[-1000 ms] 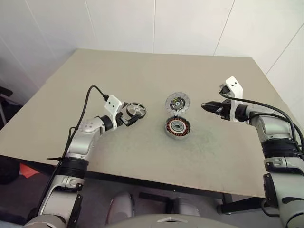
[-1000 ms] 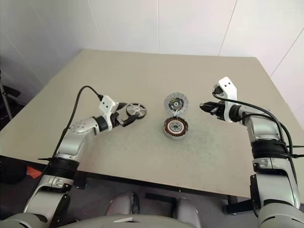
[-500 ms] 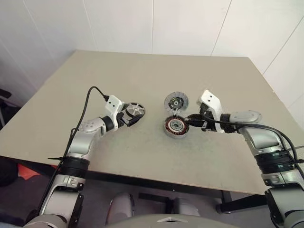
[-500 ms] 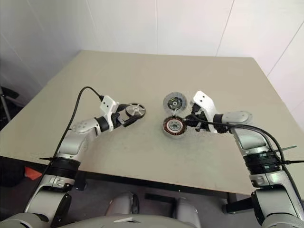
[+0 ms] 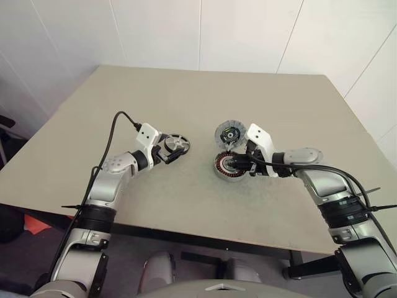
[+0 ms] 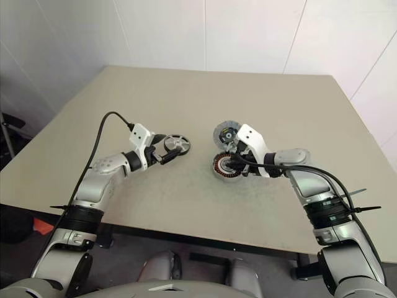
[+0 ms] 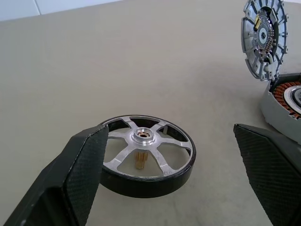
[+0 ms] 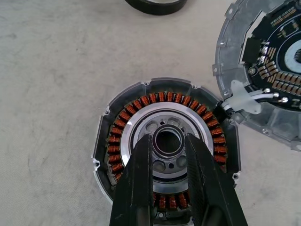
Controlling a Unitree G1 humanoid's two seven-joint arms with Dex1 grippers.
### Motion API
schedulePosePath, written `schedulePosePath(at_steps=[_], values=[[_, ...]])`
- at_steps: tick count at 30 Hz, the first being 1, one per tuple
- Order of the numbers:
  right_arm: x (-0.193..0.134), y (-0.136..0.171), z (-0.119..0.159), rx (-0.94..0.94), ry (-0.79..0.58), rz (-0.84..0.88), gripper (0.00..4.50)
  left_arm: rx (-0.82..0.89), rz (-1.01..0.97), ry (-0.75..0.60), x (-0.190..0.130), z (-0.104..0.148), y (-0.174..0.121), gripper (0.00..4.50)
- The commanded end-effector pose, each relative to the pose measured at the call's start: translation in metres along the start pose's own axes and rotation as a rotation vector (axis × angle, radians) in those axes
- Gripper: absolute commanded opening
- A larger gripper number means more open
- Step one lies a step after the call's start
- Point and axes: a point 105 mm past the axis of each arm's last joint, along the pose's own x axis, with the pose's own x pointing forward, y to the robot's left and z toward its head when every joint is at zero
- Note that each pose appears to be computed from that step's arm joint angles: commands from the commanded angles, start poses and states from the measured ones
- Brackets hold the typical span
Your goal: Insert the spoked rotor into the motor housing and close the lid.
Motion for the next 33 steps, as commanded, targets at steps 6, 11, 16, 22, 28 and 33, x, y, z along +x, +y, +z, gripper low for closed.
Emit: schedulePosePath(at_steps=[6, 11, 16, 22, 28, 33], values=[[-0.001, -0.007, 0.007, -0.031, -0.02, -0.01, 0.65, 0.058, 0.02, -0.039, -0.004, 0.013, 0.006, 4.5], [-0.003, -0.004, 0.007, -0.037, -0.026, 0.005, 1.39, 0.066, 0.024, -0.041, -0.005, 0.014, 0.006, 4.5], [-0.007, -0.006, 0.01, -0.059, -0.036, -0.011, 2.65, 0.069, 0.026, -0.04, -0.004, 0.013, 0.007, 4.5], [-0.015, -0.009, 0.023, -0.069, -0.087, -0.02, 2.65, 0.07, 0.025, -0.037, -0.003, 0.011, 0.006, 4.5], [-0.022, -0.021, 0.037, -0.02, -0.148, -0.058, 2.25, 0.076, 0.026, -0.035, -0.001, 0.011, 0.006, 4.5], [-0.018, -0.028, 0.031, 0.006, -0.129, -0.084, 0.68, 0.085, 0.029, -0.032, -0.001, 0.01, 0.007, 4.5]])
